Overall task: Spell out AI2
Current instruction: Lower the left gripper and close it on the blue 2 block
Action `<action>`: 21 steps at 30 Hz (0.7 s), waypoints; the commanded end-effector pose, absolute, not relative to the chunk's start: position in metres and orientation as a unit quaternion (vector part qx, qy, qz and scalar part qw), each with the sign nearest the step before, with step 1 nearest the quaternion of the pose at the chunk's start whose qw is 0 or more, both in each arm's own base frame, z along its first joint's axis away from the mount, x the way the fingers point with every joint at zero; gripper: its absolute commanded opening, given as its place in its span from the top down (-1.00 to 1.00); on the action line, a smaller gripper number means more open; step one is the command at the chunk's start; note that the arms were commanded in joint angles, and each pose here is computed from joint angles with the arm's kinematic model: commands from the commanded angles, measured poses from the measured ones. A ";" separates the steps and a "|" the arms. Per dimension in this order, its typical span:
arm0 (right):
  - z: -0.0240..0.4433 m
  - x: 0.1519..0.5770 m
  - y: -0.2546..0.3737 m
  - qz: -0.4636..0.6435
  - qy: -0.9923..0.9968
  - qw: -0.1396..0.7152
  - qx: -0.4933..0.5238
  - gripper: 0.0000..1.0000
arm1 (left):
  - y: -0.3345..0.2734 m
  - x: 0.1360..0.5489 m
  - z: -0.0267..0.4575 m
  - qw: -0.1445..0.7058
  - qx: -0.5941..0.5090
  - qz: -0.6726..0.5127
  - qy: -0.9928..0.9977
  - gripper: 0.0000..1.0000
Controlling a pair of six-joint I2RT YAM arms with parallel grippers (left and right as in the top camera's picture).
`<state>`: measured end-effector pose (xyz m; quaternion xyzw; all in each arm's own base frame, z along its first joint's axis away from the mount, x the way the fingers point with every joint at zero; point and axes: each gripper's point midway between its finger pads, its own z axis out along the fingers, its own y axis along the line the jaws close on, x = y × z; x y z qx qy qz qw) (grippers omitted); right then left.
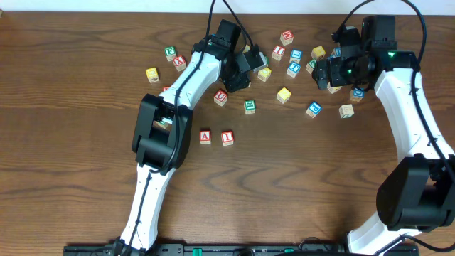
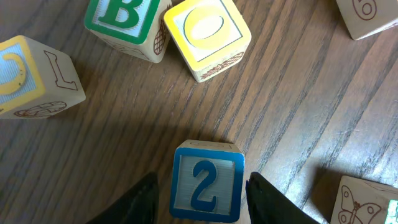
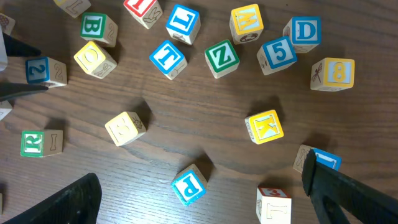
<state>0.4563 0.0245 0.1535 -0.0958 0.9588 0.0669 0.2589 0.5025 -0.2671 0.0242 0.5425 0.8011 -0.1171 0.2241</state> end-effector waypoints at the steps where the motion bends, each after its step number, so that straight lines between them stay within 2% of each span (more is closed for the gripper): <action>1: 0.169 0.460 0.027 0.063 0.953 0.277 -0.107 -0.98 | -0.266 0.501 0.016 0.216 0.538 -0.126 0.805 0.10; 21: 0.170 0.462 0.028 0.063 0.952 0.281 -0.108 -0.98 | -0.266 0.498 0.011 0.212 0.538 -0.127 0.806 0.11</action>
